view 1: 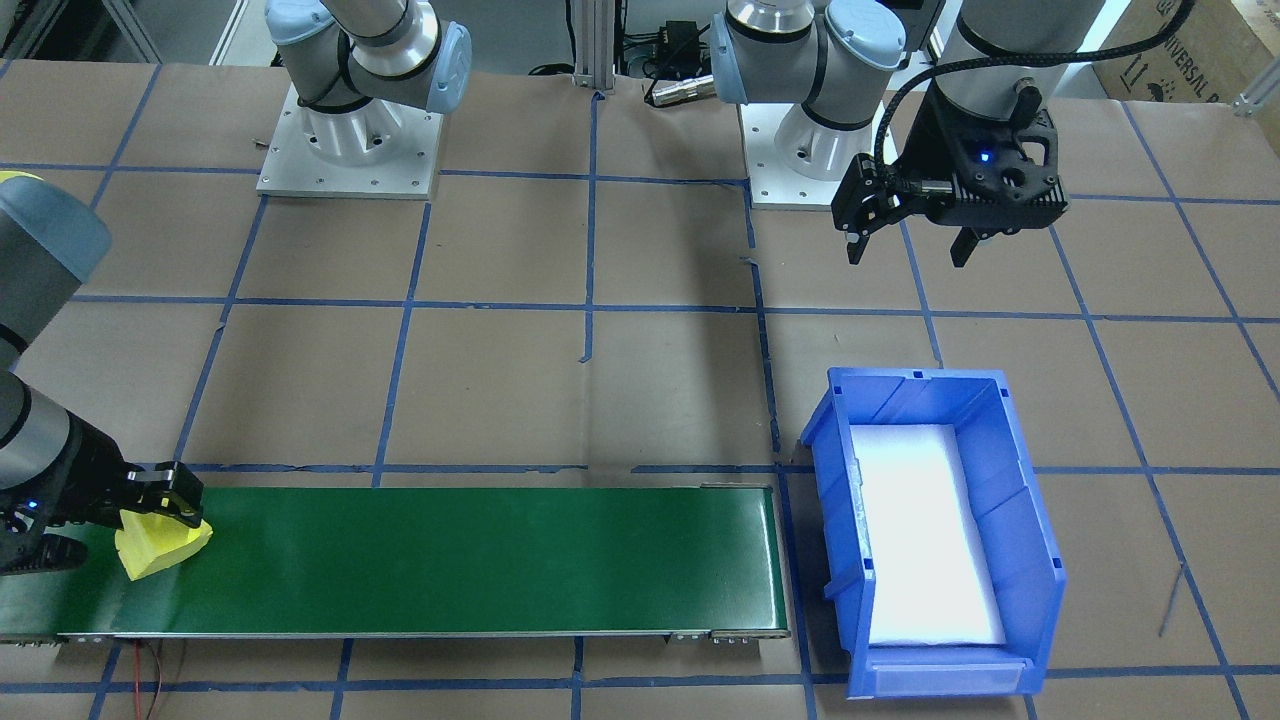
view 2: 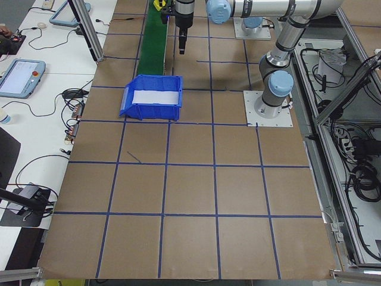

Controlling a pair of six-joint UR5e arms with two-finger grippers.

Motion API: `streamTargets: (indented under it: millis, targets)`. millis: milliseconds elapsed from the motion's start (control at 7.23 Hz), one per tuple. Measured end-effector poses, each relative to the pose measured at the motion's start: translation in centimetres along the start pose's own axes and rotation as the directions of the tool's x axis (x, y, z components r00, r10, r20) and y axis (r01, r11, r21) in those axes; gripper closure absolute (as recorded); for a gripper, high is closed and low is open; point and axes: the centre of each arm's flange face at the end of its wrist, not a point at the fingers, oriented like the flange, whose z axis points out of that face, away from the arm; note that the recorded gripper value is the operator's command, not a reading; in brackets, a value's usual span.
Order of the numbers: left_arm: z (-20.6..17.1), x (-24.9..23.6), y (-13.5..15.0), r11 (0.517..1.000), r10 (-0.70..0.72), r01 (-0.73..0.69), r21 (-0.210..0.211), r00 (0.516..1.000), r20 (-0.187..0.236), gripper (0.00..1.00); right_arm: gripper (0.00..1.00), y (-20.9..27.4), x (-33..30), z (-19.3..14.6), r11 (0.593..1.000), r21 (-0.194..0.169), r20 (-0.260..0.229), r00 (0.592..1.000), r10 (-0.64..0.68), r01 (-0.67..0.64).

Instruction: Move block left to right into plate

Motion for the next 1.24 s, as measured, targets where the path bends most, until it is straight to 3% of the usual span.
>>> streamTargets:
  millis: [138, 276, 553, 968, 1244]
  targets:
    - [0.0, 0.0, 0.0, 1.0, 0.0, 0.0, 0.001, 1.0, 0.0, 0.0, 0.96, 0.9, 2.5, -1.2, 1.0, -0.003, -0.014, 1.0, 0.013, -0.013]
    - [0.0, 0.0, 0.0, 1.0, 0.0, 0.0, 0.001, 1.0, 0.0, 0.0, 0.96, 3.1, 6.6, -2.6, 0.998, -0.028, -0.01, 0.998, 0.055, -0.056]
    - [0.0, 0.0, 0.0, 1.0, 0.0, 0.0, 0.001, 1.0, 0.0, 0.0, 0.95, 11.4, 16.7, -6.4, 0.987, -0.088, 0.022, 0.99, 0.139, -0.137]
    - [0.0, 0.0, 0.0, 1.0, 0.0, 0.0, 0.001, 1.0, 0.0, 0.0, 0.94, 31.3, 33.5, -5.1, 0.977, -0.127, 0.096, 0.979, 0.182, -0.169]
    - [0.0, 0.1, 0.0, 1.0, 0.001, -0.001, 0.001, 1.0, 0.0, 0.0, 0.93, 44.4, 39.6, -3.4, 0.985, -0.096, 0.172, 0.973, 0.155, -0.14]
